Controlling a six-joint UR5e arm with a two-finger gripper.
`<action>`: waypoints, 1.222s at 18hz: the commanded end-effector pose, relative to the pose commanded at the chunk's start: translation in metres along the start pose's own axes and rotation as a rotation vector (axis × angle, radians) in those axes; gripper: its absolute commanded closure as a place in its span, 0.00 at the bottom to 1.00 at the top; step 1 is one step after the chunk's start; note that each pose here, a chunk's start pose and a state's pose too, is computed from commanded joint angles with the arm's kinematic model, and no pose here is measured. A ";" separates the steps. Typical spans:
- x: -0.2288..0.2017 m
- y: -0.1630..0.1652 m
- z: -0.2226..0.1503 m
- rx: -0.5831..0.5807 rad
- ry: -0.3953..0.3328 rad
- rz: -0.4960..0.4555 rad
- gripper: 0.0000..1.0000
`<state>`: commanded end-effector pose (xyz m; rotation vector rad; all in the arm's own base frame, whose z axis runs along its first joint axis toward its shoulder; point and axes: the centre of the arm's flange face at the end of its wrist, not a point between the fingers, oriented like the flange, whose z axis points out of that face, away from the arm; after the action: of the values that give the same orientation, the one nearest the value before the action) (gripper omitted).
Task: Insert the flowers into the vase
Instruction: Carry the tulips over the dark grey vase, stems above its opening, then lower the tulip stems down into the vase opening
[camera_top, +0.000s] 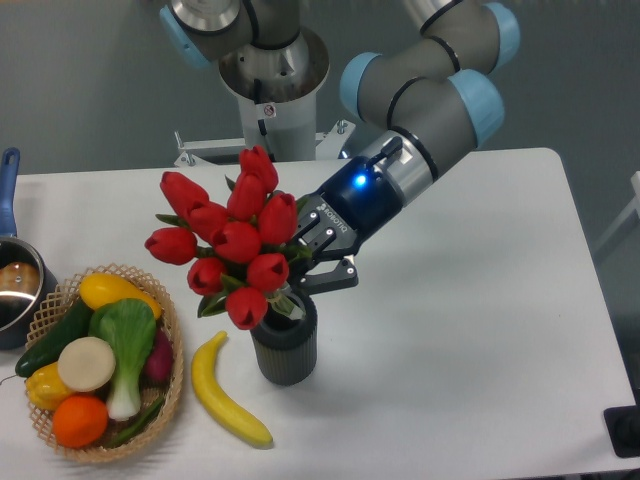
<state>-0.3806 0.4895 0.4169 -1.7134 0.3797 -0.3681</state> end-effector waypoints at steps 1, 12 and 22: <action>0.001 0.003 0.000 0.000 0.000 -0.008 0.78; 0.003 0.021 0.001 0.035 0.017 -0.046 0.77; -0.006 0.059 -0.003 0.033 0.008 -0.087 0.75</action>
<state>-0.3900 0.4794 0.3596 -1.7004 0.3041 -0.4418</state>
